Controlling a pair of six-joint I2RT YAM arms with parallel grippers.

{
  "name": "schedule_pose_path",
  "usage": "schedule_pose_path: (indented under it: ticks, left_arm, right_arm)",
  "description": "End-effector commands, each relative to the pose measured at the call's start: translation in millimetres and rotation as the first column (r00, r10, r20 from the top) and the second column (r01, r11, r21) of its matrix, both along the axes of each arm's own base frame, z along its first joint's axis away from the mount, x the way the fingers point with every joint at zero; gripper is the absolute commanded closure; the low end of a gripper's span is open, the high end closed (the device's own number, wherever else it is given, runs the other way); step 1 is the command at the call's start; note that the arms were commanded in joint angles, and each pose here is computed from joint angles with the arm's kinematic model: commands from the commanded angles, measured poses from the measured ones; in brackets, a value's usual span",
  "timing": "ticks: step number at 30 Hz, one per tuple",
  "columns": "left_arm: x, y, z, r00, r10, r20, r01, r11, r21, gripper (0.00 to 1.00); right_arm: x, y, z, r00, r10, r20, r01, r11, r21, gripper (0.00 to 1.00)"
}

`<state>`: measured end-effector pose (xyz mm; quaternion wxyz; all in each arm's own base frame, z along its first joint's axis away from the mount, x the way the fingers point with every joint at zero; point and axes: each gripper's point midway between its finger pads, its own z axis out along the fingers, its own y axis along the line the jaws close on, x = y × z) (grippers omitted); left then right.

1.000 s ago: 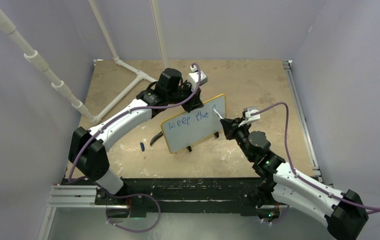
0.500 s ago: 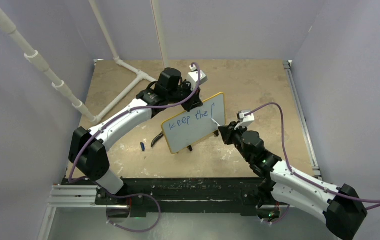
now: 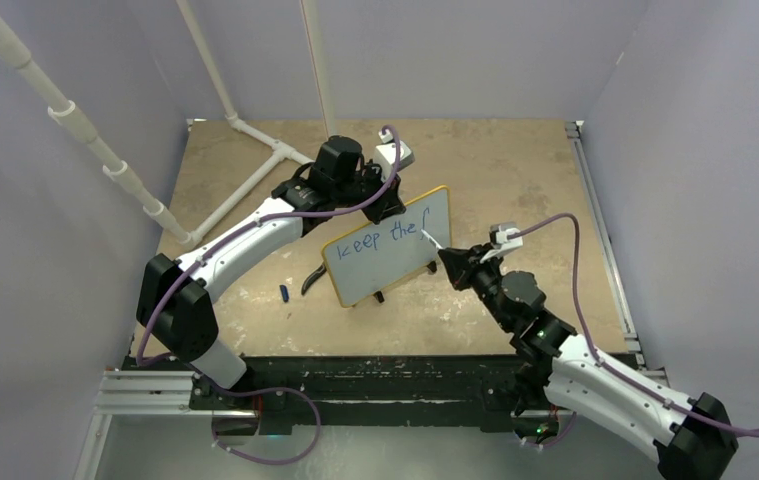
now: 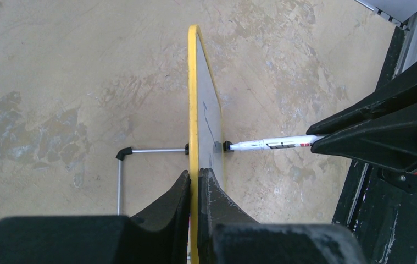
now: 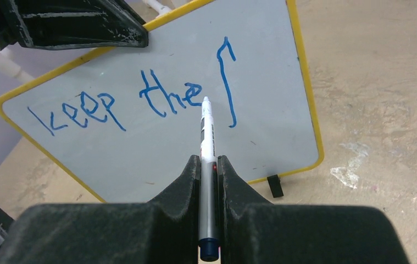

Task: Write a sentence on the whiteboard

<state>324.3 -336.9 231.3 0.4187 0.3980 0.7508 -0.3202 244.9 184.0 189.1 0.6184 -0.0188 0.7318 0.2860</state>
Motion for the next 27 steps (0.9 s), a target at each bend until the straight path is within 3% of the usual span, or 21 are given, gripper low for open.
schedule_pose_path:
  ticks: [1, 27]
  left_arm:
    - [-4.1, -8.3, 8.9, 0.998, -0.045, 0.034, 0.045, 0.999, -0.022, 1.00]
    - [-4.2, -8.6, 5.5, 0.998, -0.053, 0.031, 0.053, 0.998, -0.018, 1.00]
  right_arm:
    - [7.8, 1.1, 10.4, 0.999, -0.026, 0.030, 0.025, 1.000, 0.007, 1.00]
    - [26.4, -6.2, 20.0, 0.990, -0.126, 0.069, 0.125, 0.992, 0.006, 1.00]
